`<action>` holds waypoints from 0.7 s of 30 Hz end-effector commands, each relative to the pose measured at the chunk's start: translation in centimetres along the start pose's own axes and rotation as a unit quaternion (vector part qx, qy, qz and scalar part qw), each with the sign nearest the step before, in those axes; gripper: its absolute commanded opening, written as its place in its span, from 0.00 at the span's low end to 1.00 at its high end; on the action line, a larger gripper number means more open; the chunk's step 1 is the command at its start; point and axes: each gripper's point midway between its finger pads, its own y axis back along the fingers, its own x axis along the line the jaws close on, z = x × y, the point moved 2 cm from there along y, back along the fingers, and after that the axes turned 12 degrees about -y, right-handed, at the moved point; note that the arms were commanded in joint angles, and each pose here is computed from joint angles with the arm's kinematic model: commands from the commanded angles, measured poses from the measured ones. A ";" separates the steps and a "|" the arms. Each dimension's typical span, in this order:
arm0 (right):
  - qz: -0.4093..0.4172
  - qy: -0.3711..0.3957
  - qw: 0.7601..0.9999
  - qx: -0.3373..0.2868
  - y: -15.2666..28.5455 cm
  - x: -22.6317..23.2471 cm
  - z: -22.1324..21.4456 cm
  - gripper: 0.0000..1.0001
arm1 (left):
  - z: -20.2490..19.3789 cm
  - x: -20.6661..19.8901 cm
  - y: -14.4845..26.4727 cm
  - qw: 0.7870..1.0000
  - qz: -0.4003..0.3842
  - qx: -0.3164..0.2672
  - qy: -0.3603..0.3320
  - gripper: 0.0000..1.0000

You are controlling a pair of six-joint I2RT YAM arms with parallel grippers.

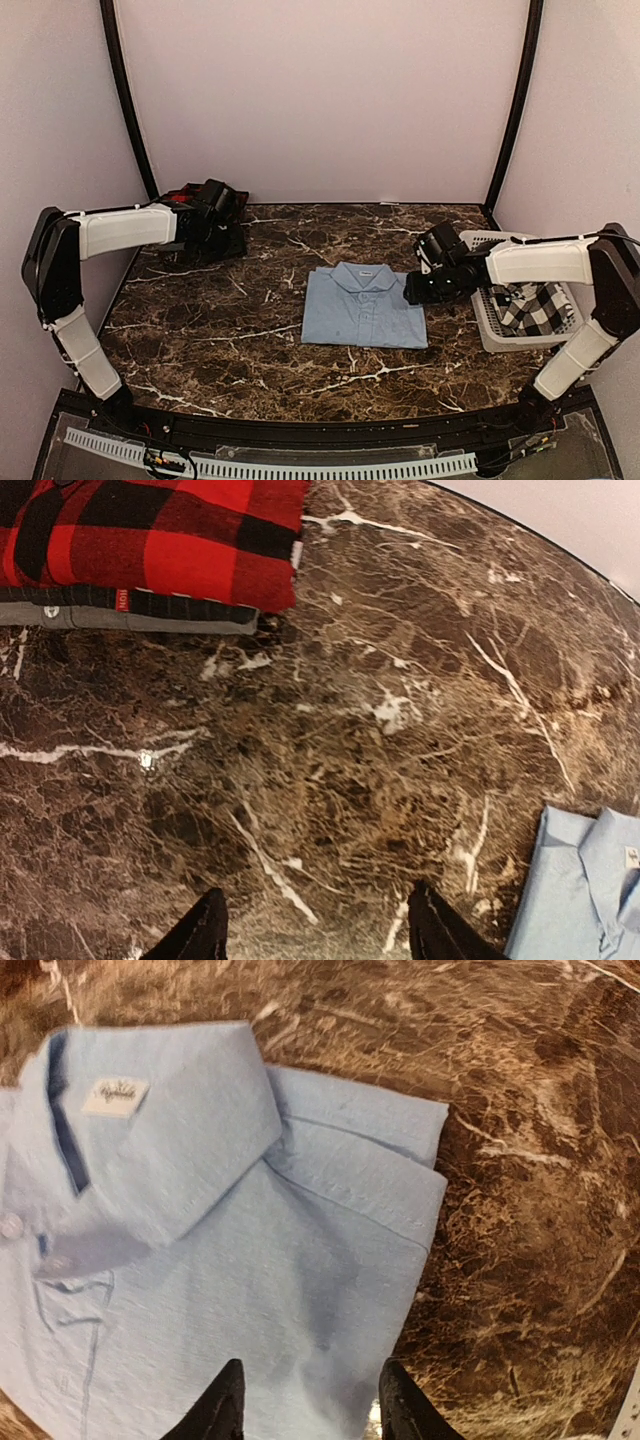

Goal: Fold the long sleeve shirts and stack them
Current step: Move the square-folded shirt to the center of the board.

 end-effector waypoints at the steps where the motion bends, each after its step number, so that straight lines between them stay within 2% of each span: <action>1: 0.051 -0.006 0.997 -0.059 3.2 1.7 2.8 0.54 | 0.8 2.0 -2.1 0.999 0.047 0.005 0.005 0.60; 7: 0.090 -0.019 0.983 -0.161 8.8 2.6 6.5 0.71 | 1.7 2.7 -5.9 0.999 0.049 0.011 0.005 0.59; 11: 0.108 -0.041 0.963 -0.244 13.2 2.4 9.1 0.96 | 2.9 2.9 -7.7 0.999 0.046 0.003 0.002 0.58; 12: 0.110 -0.048 0.958 -0.262 14.1 2.3 9.6 0.98 | 3.4 2.9 -7.9 0.999 0.048 -0.003 0.003 0.58; 17: 0.109 -0.081 0.929 -0.344 18.0 1.4 11.9 0.99 | 4.5 3.9 -10.0 0.998 0.061 -0.005 0.011 0.57; 21: 0.123 -0.080 0.915 -0.375 20.4 1.5 12.9 0.99 | 5.4 4.3 -11.3 0.997 0.070 -0.012 0.012 0.56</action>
